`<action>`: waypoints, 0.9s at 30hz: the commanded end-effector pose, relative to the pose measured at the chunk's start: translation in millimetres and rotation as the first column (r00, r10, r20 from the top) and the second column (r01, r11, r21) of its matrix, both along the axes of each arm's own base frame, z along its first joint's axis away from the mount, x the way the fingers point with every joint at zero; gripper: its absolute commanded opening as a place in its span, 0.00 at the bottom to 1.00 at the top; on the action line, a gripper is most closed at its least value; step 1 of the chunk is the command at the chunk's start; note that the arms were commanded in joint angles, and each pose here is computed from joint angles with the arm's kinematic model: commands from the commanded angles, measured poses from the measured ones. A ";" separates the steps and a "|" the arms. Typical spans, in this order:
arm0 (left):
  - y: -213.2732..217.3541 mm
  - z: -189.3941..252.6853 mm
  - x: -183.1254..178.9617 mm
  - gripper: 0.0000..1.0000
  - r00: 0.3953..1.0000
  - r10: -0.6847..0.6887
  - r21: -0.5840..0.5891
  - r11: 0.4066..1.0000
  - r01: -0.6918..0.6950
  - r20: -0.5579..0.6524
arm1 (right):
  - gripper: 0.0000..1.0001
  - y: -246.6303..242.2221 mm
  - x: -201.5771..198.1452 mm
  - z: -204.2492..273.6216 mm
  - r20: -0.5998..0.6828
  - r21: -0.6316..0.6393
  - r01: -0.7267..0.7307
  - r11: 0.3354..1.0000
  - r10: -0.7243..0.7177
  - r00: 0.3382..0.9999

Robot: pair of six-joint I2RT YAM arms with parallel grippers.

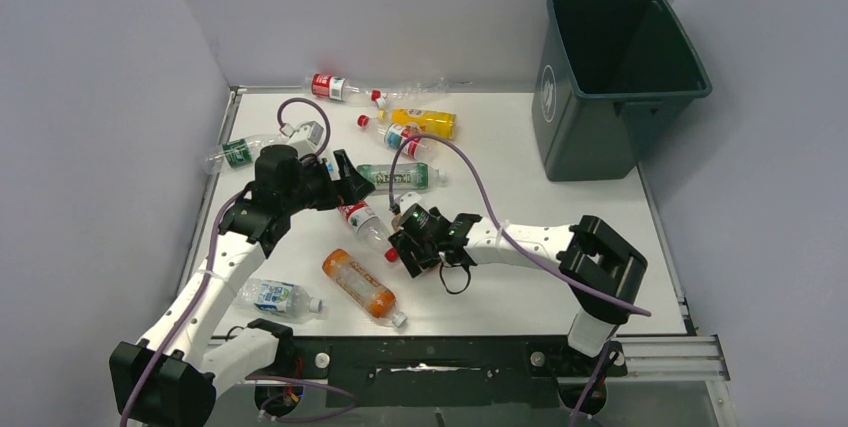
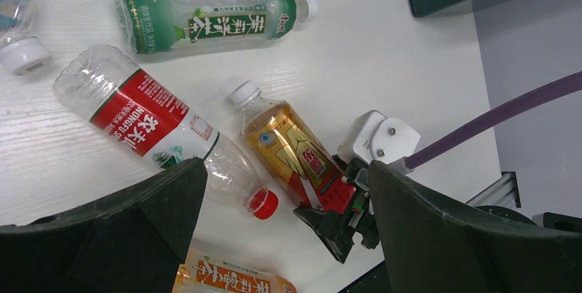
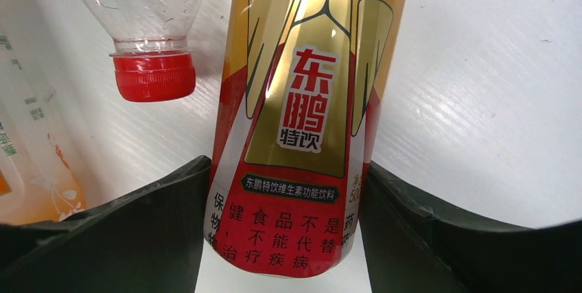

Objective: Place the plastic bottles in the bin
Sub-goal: Pick up the plastic bottle at the center of the board.

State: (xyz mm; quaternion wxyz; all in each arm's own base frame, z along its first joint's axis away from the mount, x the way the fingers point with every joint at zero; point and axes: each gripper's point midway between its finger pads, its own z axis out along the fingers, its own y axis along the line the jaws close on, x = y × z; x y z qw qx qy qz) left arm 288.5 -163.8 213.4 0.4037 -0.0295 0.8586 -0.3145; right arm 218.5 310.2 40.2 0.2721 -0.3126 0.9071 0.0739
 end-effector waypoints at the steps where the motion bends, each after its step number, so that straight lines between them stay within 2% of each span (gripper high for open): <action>1: -4.6 20.6 7.9 0.89 0.997 -0.015 -0.032 0.999 0.018 0.073 | 0.63 12.9 10.3 40.1 0.085 0.103 0.014 0.995 -0.023 0.996; 12: -5.5 17.0 8.6 0.89 0.997 -0.016 -0.041 0.999 0.019 0.070 | 0.60 -2.0 8.9 72.8 0.130 0.154 0.055 0.987 -0.075 0.989; 27: -7.9 13.6 7.1 0.89 0.998 -0.023 -0.054 0.998 0.027 0.065 | 0.59 -14.2 5.6 82.9 0.147 0.173 0.081 0.982 -0.107 0.983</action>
